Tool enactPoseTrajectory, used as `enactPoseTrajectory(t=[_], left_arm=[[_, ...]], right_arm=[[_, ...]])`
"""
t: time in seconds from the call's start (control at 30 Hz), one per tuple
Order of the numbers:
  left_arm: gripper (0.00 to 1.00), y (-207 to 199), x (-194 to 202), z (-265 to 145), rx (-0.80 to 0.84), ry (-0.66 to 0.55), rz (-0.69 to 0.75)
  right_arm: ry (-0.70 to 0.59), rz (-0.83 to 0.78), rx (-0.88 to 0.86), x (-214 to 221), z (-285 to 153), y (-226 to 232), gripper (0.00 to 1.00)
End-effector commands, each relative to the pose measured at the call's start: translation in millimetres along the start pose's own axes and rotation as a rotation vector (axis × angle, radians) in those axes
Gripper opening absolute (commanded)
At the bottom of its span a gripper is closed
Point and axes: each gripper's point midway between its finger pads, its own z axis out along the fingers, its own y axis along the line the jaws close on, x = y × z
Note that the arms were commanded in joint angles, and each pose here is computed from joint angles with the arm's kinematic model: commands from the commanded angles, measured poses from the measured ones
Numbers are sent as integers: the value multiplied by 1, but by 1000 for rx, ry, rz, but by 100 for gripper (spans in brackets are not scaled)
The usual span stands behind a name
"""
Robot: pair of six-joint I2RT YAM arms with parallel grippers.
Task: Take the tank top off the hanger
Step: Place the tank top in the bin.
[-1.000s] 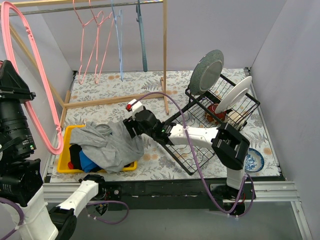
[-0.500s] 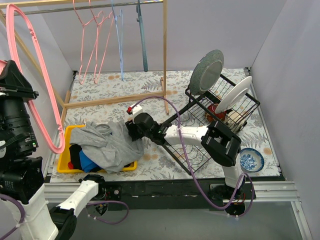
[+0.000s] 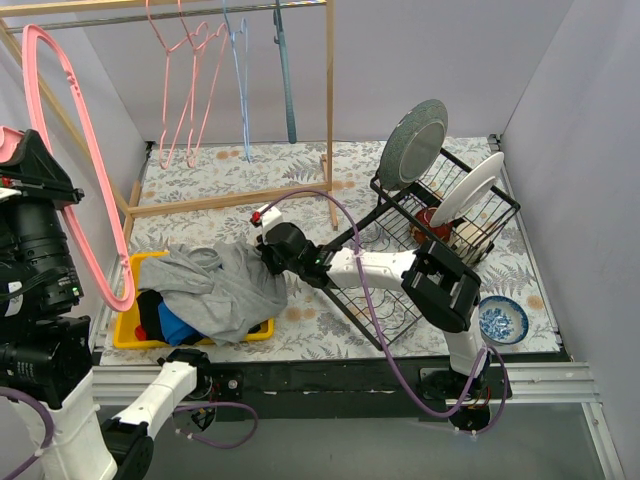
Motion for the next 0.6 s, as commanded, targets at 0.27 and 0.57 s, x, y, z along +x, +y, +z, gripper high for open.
enactPoseTrajectory(t=[0.27, 0.57], left_arm=[[0, -1, 5, -2, 5, 12, -24], [0, -1, -14, -6, 15, -19, -50]], right_arm=[[-190, -76, -33, -91, -44, 30, 1], [-546, -260, -640, -176, -133, 156, 1]])
